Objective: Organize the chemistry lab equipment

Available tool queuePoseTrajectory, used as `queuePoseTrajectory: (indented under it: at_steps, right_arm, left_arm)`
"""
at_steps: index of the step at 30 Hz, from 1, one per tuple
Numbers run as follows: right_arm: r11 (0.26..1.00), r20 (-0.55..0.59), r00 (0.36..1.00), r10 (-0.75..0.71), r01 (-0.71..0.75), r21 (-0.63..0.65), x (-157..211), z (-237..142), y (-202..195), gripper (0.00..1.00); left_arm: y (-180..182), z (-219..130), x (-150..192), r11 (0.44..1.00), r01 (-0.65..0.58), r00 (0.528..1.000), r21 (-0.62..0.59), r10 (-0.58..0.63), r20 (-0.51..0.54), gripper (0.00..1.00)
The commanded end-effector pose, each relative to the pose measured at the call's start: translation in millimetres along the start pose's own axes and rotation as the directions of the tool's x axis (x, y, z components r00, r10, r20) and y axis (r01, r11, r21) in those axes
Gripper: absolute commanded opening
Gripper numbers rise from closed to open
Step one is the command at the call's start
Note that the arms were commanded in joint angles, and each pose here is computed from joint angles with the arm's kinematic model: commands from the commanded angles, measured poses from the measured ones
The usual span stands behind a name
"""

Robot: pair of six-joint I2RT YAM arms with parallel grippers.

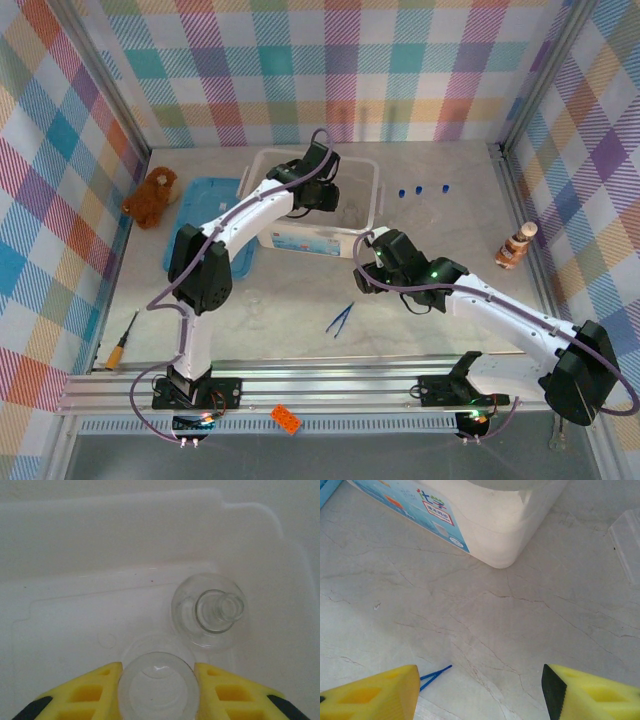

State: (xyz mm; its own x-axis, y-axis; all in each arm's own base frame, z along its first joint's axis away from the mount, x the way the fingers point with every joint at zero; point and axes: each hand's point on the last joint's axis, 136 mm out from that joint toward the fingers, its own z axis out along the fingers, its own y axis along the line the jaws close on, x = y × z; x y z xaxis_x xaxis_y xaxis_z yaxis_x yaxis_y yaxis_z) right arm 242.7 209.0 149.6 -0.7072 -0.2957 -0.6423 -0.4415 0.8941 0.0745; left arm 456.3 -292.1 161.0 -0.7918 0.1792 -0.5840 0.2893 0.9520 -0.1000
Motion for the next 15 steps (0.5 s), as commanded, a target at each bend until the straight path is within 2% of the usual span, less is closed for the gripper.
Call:
queuePoseTrajectory:
  at_steps: [1, 15]
  right_arm:
    - [1.0, 0.021, 1.0, 0.023, -0.023, 0.007, -6.7, -7.0, -3.0, 0.67]
    - [0.999, 0.016, 0.999, 0.036, -0.036, 0.015, -6.6, -4.6, -6.3, 0.67]
  left_arm:
    - [-2.0, 1.8, -18.6, 0.999, 0.01, 0.999, 0.036, -0.011, 0.042, 0.14]
    - [1.8, 27.5, -11.8, 1.0, -0.007, 1.0, 0.0, 0.007, -0.024, 0.12]
